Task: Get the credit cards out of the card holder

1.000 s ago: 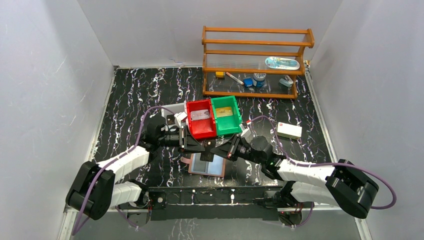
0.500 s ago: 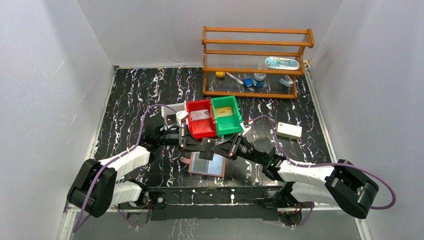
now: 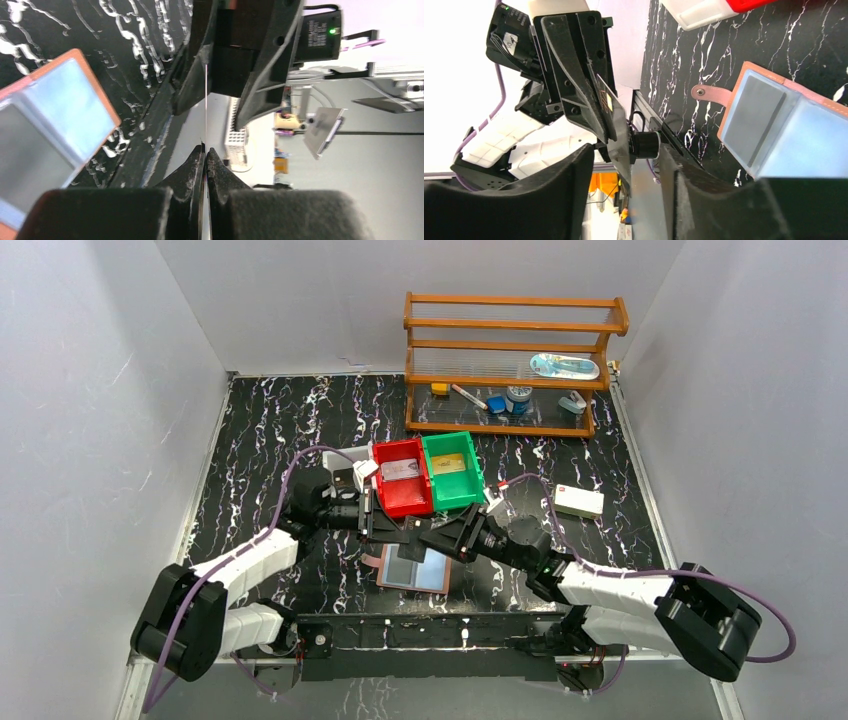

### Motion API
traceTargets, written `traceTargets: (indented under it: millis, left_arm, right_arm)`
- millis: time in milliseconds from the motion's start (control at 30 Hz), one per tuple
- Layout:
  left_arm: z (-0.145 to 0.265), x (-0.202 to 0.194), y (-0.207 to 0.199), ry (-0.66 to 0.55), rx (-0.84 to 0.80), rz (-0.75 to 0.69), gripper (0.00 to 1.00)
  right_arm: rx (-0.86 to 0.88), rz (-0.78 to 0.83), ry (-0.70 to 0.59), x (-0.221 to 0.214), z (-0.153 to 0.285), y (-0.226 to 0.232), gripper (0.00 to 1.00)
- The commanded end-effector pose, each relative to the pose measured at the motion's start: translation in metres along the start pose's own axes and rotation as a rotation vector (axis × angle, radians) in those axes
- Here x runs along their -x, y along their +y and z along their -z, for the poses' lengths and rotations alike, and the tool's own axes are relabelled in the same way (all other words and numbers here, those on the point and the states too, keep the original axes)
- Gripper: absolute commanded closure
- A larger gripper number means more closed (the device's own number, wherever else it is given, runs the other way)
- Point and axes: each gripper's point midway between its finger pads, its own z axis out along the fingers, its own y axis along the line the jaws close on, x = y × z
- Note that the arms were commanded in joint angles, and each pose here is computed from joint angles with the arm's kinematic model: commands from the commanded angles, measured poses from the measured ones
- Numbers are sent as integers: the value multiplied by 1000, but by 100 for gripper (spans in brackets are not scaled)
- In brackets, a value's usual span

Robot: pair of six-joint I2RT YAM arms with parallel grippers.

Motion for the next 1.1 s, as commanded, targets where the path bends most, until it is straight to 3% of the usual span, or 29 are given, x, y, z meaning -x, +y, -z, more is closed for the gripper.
traceTargets:
  millis: [0, 233, 467, 567, 833, 1067]
  left_arm:
    - [5, 2, -1, 20, 88, -86, 100]
    - [17, 15, 21, -40, 294, -204, 100]
    - [46, 49, 17, -124, 519, -520, 100]
    - [51, 55, 13, -114, 533, -633, 100]
    - [88, 99, 17, -138, 787, -1014, 100]
    - [122, 128, 37, 85, 1035, -1301, 100]
  right_arm:
    - [16, 17, -54, 9, 5, 5, 36]
    - [-44, 9, -82, 13, 8, -7, 23]
    - [-98, -9, -123, 18, 13, -20, 21]
    - [-109, -18, -141, 20, 15, -24, 20]
    - [-133, -23, -169, 24, 20, -29, 20]
    - [-143, -37, -192, 26, 25, -34, 19]
